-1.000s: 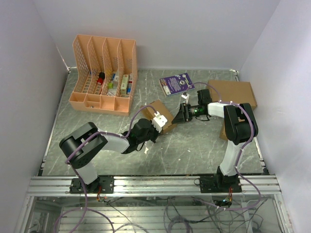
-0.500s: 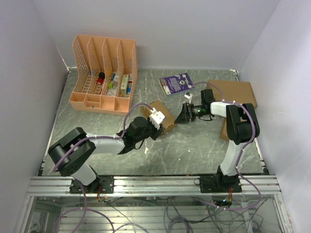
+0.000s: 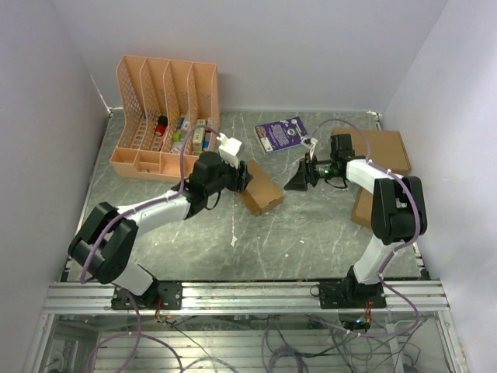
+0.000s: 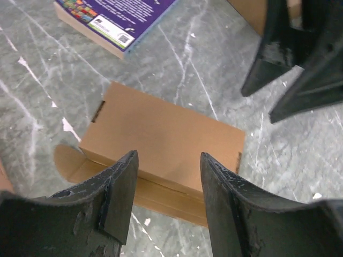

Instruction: Fold the paper box

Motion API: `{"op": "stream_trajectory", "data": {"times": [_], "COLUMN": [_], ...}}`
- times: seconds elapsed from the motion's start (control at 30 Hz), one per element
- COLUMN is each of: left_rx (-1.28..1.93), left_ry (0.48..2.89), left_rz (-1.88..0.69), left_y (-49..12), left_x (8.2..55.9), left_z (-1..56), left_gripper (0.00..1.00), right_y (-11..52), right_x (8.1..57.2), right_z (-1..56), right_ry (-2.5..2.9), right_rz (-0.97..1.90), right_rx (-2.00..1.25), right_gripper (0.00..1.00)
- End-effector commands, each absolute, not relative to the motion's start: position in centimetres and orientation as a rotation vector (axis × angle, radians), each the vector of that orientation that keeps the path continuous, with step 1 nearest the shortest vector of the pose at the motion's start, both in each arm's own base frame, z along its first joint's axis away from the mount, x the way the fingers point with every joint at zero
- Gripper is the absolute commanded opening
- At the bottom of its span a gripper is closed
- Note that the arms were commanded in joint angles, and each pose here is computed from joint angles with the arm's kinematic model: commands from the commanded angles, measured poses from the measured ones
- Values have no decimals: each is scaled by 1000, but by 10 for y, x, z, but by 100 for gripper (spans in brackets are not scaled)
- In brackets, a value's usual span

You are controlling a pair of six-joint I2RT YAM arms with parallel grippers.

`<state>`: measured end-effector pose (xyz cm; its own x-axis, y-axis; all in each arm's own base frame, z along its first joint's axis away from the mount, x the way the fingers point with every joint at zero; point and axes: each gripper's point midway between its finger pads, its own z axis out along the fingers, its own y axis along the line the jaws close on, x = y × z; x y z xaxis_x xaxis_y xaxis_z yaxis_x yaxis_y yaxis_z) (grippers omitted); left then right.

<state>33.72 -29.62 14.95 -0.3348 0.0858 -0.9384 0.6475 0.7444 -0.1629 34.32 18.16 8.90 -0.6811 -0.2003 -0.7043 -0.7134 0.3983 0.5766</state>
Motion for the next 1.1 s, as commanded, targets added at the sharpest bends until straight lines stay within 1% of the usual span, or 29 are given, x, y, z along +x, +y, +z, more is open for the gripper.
{"op": "stream_trajectory", "data": {"times": [0.0,0.1,0.13,0.2,0.23,0.33,0.4,0.43,0.47,0.5,0.6,0.7,0.8,0.93,1.07], "left_rx": [462,389,366,354,342,316,309,309,318,326,354,372,385,420,446], "left_ry": [1978,2046,2059,2098,2120,2198,2250,2259,2268,2281,2314,2337,2351,2357,2337], "left_rz": [-713,-706,-694,-670,-635,-534,-476,-455,-440,-431,-437,-458,-479,-517,-554], "left_y": [-281,-268,-263,-260,-256,-243,-235,-233,-232,-232,-236,-240,-241,-248,-255], "left_x": [362,391,403,417,425,444,451,455,458,460,463,461,455,444,428], "left_z": [143,136,135,126,120,101,86,83,79,74,62,53,47,46,53], "left_gripper": [61,62,63,61,57,38,22,14,9,7,7,7,7,7,7], "right_y": [178,175,174,173,173,171,169,168,168,168,168,170,169,169,168], "right_x": [345,348,349,350,351,353,354,355,356,356,352,341,337,334,332], "right_z": [111,115,116,117,117,116,114,112,112,112,112,117,120,122,120], "right_ry": [2012,2006,2006,2007,2010,2022,2034,2041,2041,2043,2035,1973,1919,1878,1870], "right_rz": [1166,1109,1096,1080,1077,1060,1040,1032,1028,1024,1031,1059,1023,1009,1005], "right_rx": [-865,-872,-872,-874,-874,-867,-863,-858,-859,-861,-893,-1004,-1087,-1128,-1154], "right_gripper": [60,56,53,41,33,10,1,0,0,0,0,0,0,0,3]}}
